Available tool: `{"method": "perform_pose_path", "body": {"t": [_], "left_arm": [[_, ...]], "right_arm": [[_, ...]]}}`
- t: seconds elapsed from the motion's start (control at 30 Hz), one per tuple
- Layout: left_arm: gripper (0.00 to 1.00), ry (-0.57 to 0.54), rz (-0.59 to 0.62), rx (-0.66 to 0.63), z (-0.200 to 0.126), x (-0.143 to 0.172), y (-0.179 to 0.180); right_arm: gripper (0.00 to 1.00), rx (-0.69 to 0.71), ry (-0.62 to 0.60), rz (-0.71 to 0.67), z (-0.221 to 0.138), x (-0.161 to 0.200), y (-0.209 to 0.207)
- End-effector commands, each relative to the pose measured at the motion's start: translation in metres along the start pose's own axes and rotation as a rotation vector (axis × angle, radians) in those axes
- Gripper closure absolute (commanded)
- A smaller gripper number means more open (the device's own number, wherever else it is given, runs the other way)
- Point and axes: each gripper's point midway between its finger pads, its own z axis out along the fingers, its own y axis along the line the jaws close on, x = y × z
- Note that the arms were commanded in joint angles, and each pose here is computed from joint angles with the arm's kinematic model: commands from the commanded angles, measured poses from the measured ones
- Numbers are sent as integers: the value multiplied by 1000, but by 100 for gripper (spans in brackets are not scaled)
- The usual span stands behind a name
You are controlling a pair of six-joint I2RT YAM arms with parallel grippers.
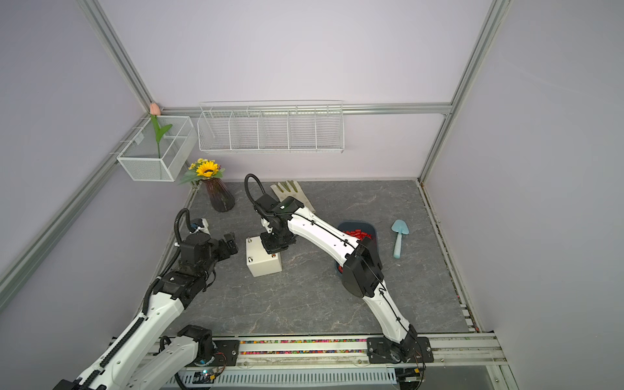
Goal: Cover the protruding screws with screw protection sleeves
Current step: Attach the screw protection sleeve to the screw, then pick up the screw protection sleeve from the storage box.
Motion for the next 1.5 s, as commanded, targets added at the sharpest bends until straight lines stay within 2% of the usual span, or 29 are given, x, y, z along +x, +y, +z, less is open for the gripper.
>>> {"method": "perform_pose_path", "body": {"t": [0.0,0.2,0.87,1.17,1.47], "left_arm": [[1,-12,-1,-17,-3,-2,5],[1,-21,-8,-13,-6,-6,4],[1,-45,-36,-14,-22,-19,5],[1,-20,-35,12,-18,-24,-4],[1,-20,-44,64,-15,-32,-19]], "right_arm": [[89,67,32,10,9,9,-17],[86,48,-38,-13,-12,0,-11],[80,44,-155,5,-49,-4,-23],[73,77,-278,150,-89,4,-80],[67,199,-334,314,-122,52,-157]]}}
